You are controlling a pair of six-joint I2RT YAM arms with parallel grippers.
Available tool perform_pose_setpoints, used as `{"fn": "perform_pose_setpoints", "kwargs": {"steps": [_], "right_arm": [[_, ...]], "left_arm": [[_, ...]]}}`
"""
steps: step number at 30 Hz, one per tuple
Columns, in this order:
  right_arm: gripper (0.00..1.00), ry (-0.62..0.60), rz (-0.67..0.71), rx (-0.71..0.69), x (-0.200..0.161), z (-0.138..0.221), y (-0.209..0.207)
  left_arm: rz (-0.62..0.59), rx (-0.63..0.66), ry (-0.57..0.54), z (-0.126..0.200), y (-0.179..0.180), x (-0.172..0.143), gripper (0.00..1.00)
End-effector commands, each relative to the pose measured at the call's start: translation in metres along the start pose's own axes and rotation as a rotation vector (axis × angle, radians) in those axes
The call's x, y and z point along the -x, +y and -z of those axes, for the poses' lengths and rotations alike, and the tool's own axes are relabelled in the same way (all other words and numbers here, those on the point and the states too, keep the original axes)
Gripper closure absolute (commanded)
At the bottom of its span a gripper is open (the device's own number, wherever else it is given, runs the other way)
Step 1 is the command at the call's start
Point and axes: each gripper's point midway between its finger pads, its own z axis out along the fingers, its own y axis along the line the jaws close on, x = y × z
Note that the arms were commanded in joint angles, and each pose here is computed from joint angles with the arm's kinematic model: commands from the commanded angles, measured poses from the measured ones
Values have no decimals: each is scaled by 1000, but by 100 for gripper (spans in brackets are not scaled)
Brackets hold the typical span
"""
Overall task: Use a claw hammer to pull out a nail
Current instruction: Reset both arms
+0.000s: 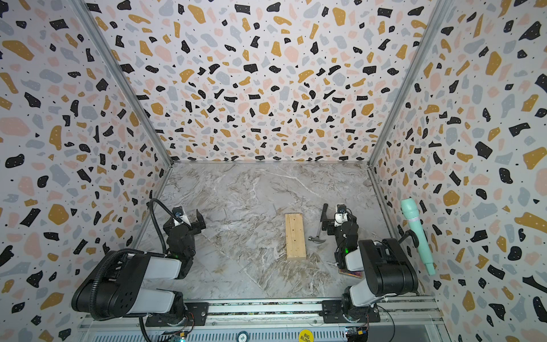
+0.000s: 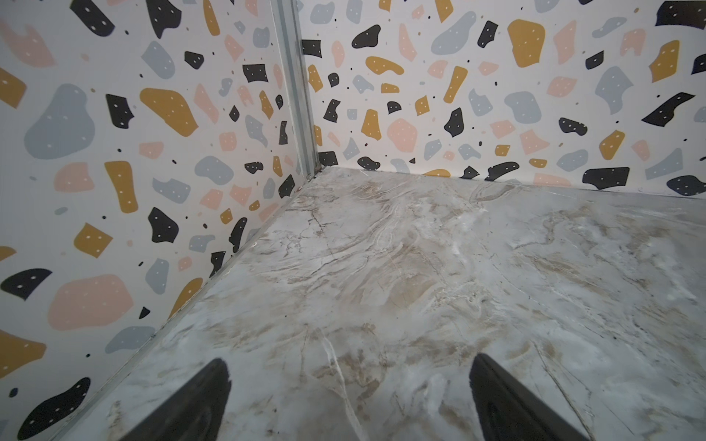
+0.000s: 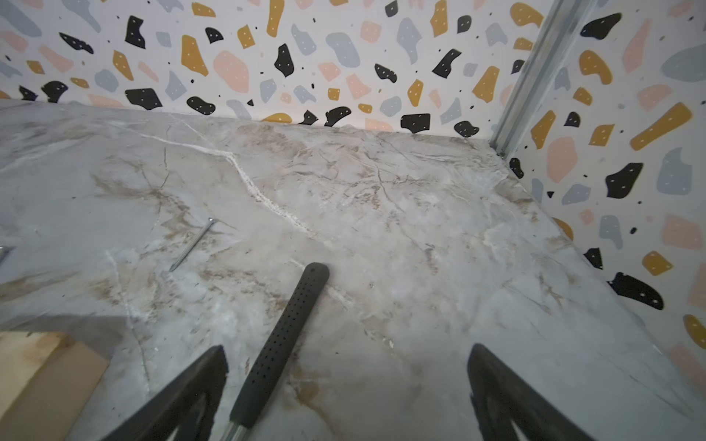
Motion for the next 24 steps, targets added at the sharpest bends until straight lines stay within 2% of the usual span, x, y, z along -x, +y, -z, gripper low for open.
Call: {"fn": "perform_pose_setpoints", "kwargs": {"steps": [1,24], "right_arm": [[1,-79,3,28,27,-5,3],[0,-65,-14,49,26,-9,1]], "left_arm": [[17,-10,-45,-2,-1,14,0],[24,-22,-42,-3,0,14,0]]}}
